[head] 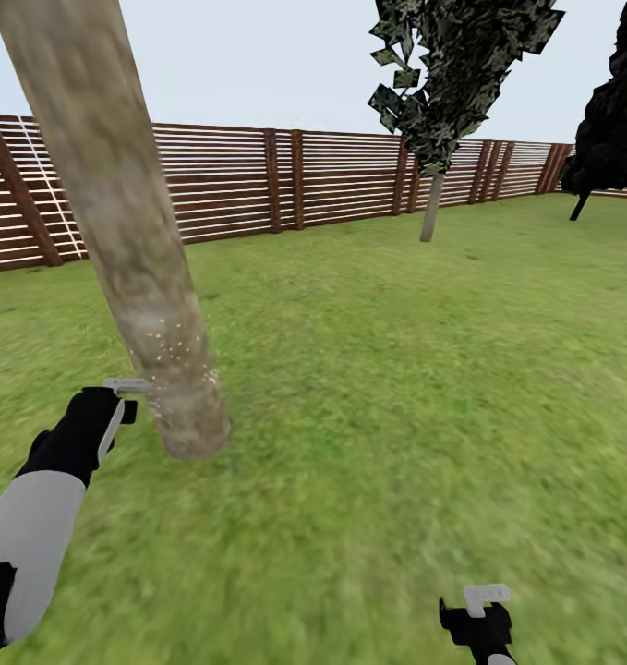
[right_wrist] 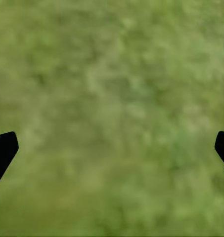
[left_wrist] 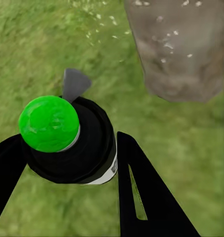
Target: In the garden, pick up the pesticide atomizer on the floor and spray pesticide onto both trees until each tree trunk is fully covered.
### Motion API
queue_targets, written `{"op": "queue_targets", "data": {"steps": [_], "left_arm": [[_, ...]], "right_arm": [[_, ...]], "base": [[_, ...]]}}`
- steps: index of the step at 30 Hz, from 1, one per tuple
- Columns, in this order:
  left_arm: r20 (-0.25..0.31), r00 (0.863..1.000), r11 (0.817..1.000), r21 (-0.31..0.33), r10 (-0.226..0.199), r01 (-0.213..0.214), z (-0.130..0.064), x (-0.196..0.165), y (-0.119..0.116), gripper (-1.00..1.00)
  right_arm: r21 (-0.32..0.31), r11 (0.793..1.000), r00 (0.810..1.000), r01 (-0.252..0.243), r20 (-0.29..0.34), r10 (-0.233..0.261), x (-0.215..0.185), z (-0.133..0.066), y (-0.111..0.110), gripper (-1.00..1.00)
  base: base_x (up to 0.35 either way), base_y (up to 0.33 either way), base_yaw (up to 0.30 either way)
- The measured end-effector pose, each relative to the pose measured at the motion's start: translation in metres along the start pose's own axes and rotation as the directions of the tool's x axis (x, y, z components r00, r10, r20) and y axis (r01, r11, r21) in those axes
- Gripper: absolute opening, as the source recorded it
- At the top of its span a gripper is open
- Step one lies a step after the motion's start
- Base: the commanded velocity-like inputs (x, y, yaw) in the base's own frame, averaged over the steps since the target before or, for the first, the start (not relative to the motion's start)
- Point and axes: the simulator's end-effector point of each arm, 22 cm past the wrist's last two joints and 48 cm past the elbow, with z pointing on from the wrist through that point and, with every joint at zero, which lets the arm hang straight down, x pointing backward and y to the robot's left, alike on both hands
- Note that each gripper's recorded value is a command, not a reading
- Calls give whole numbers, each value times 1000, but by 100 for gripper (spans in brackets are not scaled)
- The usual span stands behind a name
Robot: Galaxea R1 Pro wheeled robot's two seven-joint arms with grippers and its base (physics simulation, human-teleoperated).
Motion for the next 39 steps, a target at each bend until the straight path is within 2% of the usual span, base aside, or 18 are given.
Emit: {"op": "queue_targets", "data": {"steps": [5, 11, 16, 18, 19, 22, 23, 25, 28, 31, 39], "left_arm": [[-6, 1000, 1000, -2, -27, 26, 1, 2, 5, -100], [-18, 1000, 1000, -4, -26, 26, 4, 8, 6, -100], [-50, 999, 1000, -4, -11, 11, 10, 33, 2, -100], [-81, 997, 1000, -5, -4, 4, 14, 57, 2, -100], [-100, 995, 1000, 1, -13, 13, 17, 69, 0, -100], [-141, 990, 998, 57, -12, 20, 17, 94, -39, -100], [-137, 991, 998, 62, -7, 16, 19, 103, -45, -100], [-116, 993, 998, 52, -25, 31, 26, 119, -41, -100], [-120, 991, 997, 39, -63, 68, 30, 136, -30, -100], [-123, 990, 997, 13, -68, 70, 33, 140, -12, -100], [-126, 990, 998, 12, -67, 69, 34, 142, -13, -100]], "right_arm": [[0, 1000, 1000, 0, 0, 0, 0, 0, 0, 100], [0, 1000, 1000, 0, 0, 0, 0, 0, 0, 100], [0, 1000, 1000, 0, 0, 0, 0, 0, 0, 100], [0, 1000, 1000, 0, 0, 0, 0, 0, 0, 100], [0, 1000, 1000, 0, 0, 0, 0, 0, 0, 100], [1, 1000, 1000, -1, -1, 1, 0, 0, 0, 100], [1, 1000, 1000, -1, -2, 1, 1, 0, 0, 100], [2, 1000, 1000, -1, -2, 1, 1, 0, 0, 100], [1, 1000, 1000, -1, -2, 1, 1, 0, 0, 100], [1, 1000, 1000, -1, -1, 1, 0, 0, 0, 100], [0, 1000, 1000, 0, -1, 0, 0, 0, 0, 100]], "base": [[13, -267, 0], [-26, -274, 47], [38, -274, 266], [125, -272, 193], [145, -268, 51], [152, -266, 15], [155, -265, 2], [155, -265, 1], [130, -262, 0], [221, -204, 39], [243, -184, 256]]}}
